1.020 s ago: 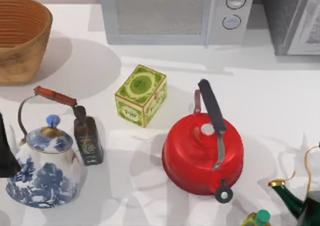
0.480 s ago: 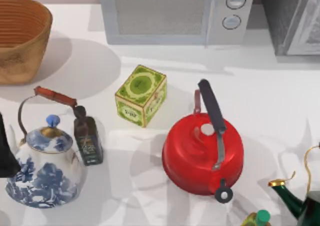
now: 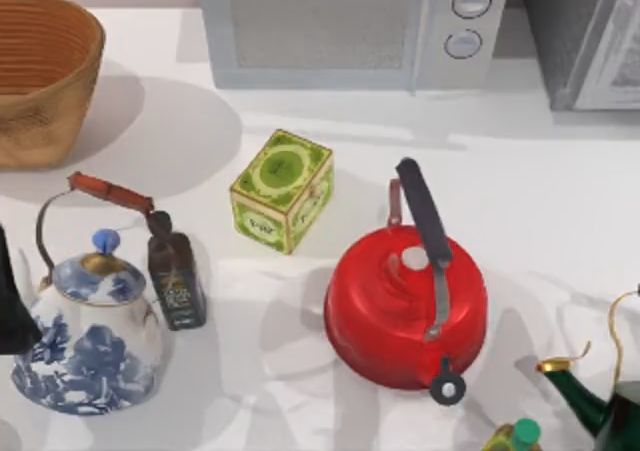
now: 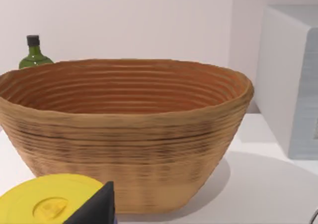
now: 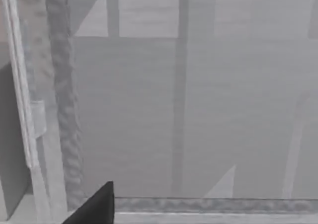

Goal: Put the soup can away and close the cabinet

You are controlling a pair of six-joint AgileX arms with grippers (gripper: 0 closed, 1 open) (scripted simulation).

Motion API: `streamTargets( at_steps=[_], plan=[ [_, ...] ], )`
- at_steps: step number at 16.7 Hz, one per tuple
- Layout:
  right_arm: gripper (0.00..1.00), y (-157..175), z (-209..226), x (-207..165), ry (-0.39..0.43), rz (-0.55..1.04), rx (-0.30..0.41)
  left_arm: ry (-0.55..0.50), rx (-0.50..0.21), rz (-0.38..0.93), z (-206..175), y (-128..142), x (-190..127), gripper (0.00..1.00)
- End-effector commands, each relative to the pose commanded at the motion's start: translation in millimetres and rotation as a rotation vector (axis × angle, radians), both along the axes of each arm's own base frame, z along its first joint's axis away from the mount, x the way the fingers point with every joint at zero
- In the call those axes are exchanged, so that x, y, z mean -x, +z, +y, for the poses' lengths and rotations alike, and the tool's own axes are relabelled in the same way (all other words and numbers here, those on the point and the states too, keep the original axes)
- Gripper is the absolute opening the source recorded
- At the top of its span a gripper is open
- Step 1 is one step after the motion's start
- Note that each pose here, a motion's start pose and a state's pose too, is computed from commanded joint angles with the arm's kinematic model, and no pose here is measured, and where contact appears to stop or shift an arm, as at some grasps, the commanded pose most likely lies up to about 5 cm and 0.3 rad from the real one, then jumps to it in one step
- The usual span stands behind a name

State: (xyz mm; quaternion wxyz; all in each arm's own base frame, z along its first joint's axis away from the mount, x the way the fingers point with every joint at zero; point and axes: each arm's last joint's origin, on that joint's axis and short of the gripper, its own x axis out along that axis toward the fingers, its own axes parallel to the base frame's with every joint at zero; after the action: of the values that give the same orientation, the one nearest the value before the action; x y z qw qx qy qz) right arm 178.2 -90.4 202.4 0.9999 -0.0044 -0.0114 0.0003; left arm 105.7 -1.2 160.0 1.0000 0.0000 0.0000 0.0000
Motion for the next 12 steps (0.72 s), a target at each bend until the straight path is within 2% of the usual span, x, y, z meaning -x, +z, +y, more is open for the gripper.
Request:
streamTargets(
  at_steps=[6, 12],
  plan=[
    [1.00, -21, -67, -1, 0.000, 0.013, -0.001, 0.000, 0.000, 0.000, 0, 0, 0, 1.00],
    [1.00, -39, -104, 19, 0.001, 0.028, -0.011, 0.000, 0.000, 0.000, 0, 0, 0, 1.00]
  ],
)
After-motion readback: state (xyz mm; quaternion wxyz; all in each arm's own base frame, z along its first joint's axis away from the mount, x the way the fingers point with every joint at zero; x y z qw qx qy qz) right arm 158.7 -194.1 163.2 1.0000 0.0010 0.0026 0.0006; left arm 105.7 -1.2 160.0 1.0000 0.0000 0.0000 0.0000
